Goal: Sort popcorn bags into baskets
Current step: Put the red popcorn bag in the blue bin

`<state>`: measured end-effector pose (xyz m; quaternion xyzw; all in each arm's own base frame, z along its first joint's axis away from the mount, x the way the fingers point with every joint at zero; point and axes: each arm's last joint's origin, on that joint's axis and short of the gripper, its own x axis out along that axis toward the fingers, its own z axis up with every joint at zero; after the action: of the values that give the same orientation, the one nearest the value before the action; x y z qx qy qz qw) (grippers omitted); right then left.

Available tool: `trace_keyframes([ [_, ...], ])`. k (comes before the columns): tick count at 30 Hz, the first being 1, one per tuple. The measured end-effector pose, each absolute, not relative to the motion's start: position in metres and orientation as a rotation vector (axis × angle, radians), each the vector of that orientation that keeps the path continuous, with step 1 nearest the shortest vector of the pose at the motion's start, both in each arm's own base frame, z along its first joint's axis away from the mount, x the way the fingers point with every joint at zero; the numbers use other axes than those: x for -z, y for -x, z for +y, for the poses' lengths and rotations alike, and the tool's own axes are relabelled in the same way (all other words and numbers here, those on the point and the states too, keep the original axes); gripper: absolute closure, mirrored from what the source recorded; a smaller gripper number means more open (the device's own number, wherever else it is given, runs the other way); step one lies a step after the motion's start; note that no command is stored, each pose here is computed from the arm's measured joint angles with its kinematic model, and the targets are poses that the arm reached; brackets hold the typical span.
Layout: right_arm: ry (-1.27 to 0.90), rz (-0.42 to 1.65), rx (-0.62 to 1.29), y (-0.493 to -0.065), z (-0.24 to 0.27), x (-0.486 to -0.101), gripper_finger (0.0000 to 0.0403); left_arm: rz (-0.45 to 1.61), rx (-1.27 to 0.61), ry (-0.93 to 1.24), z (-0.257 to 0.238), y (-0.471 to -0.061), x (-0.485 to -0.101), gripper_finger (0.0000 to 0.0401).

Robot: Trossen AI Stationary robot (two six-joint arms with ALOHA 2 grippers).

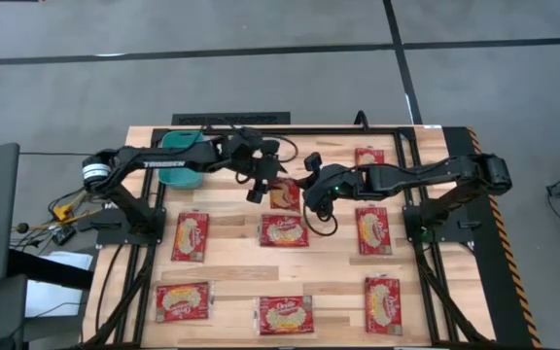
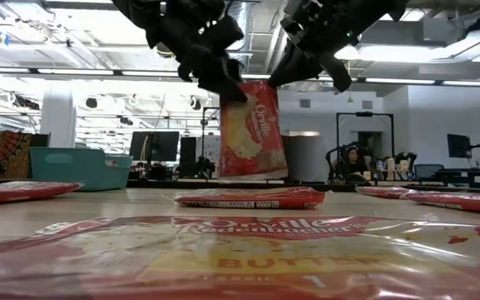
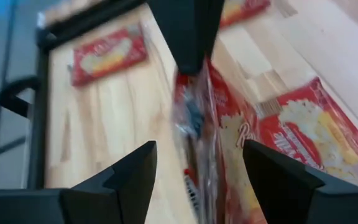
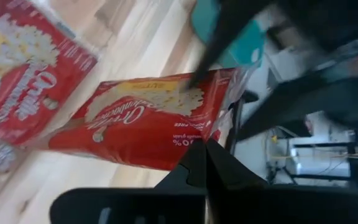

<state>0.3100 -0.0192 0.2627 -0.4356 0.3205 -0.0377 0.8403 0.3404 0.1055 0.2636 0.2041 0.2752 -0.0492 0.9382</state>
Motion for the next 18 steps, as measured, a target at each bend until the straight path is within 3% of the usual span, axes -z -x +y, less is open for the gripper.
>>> trace_keyframes([
  [3,0.923,0.683,0.085,-0.3098,-0.0201,-0.2629,0.0397,0.590,0.111,-0.406,0.1059,-0.3450,-0.2564,0.0176],
  [6,0.930,0.696,0.113,-0.3095,-0.0210,-0.2631,0.0398,0.596,0.116,-0.404,0.1051,-0.3457,-0.2548,0.0214],
  [12,0.776,0.655,0.194,-0.3108,-0.0228,-0.2657,0.0364,0.598,0.097,-0.419,0.1062,-0.3442,-0.2571,0.0379],
  [18,0.493,0.623,0.443,-0.3089,-0.0296,-0.2680,0.0313,0.665,-0.019,-0.401,0.1107,-0.3415,-0.2551,0.0393],
])
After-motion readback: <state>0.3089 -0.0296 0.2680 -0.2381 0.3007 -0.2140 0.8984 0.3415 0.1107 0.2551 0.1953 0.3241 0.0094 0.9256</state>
